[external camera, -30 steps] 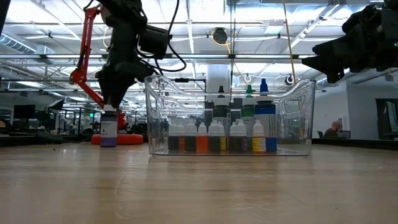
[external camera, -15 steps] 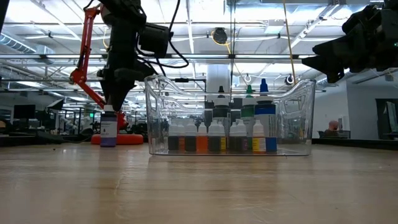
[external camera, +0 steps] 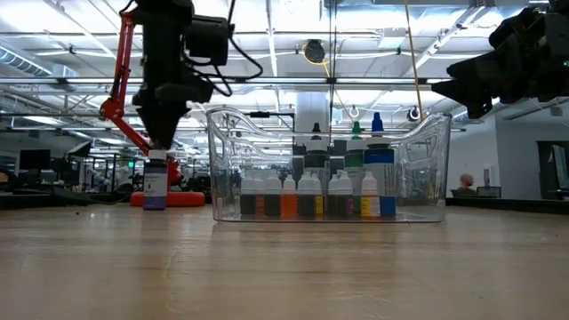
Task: Pick & Place food coloring
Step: Put the large purple food coloring bottle into the transparent bin
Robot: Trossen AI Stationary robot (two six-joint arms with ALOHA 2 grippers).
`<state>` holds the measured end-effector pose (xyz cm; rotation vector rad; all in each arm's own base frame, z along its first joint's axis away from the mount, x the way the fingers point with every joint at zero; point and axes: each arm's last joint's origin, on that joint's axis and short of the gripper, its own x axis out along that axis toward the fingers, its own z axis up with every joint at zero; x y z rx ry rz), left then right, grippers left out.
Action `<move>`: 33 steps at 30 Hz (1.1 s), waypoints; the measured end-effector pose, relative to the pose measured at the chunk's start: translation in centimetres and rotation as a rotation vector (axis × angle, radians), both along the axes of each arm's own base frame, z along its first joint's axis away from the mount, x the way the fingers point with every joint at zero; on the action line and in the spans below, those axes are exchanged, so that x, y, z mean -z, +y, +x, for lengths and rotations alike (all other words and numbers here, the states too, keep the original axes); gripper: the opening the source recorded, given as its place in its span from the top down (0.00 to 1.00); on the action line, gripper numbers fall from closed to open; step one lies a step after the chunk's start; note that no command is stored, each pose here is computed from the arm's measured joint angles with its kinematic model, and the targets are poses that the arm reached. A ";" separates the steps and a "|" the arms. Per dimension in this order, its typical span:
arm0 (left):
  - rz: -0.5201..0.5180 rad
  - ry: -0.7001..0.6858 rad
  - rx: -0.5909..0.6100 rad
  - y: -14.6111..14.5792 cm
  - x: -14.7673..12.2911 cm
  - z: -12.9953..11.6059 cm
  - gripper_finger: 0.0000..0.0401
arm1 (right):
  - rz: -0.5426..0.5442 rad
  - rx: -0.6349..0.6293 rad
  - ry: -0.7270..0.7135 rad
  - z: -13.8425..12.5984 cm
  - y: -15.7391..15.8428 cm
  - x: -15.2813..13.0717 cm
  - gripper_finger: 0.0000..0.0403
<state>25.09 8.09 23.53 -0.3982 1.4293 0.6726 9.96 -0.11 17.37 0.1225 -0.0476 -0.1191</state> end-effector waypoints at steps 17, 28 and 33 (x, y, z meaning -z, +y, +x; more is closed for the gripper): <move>-0.019 -0.085 -0.034 0.7 1.6 -1.3 0.47 | 0.000 0.000 0.001 0.0 0.0 0.0 0.48; 0.005 -0.072 -0.051 0.9 1.6 -1.5 0.47 | 0.000 0.000 0.001 0.0 0.0 0.0 0.48; 0.006 -0.075 -0.046 0.9 1.6 -1.4 0.47 | 0.000 0.000 0.001 0.0 0.0 0.0 0.48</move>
